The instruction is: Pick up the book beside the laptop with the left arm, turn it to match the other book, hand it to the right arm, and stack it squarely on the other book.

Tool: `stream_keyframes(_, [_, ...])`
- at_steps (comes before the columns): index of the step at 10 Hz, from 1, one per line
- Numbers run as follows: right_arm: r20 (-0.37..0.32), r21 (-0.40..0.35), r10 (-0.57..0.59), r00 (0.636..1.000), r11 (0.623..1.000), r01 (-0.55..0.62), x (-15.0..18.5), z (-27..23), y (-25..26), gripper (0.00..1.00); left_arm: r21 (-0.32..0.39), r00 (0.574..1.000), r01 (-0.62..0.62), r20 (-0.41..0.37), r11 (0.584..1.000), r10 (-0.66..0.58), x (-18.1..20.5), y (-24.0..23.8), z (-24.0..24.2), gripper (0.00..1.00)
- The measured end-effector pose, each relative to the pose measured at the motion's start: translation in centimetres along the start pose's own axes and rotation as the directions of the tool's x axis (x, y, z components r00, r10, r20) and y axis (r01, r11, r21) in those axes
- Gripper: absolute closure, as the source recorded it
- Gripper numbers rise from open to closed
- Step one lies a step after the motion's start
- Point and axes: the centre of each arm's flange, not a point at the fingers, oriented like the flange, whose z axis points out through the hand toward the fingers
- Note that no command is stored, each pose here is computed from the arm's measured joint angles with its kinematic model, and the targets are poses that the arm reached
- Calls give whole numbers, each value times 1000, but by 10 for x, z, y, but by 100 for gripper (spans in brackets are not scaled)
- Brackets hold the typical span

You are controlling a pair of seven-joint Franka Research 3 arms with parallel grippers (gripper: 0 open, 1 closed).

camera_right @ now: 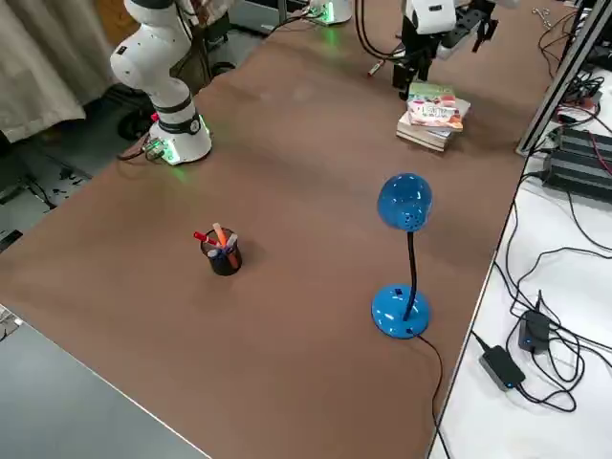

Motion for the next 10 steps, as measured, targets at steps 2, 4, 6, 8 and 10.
stream_keyframes(2, [-13,15,-28,1000,999,29,-1,40,-38,67,30,979,173,104,984,-175,-23,3,-57,0])
stream_keyframes(4, [-66,55,-61,996,996,65,-1,81,-76,98,128,934,283,187,950,-304,-43,21,-117,0])
stream_keyframes(6, [-129,115,-21,991,993,36,-7,141,-124,100,213,841,470,188,857,-508,-72,24,-175,0])
stream_keyframes(8, [-181,170,14,983,985,17,-21,186,-162,99,265,755,602,118,753,-646,-103,25,-225,0])
stream_keyframes(10, [-214,222,50,975,975,-1,-39,212,-194,99,313,700,669,38,674,-713,-141,40,-258,0])
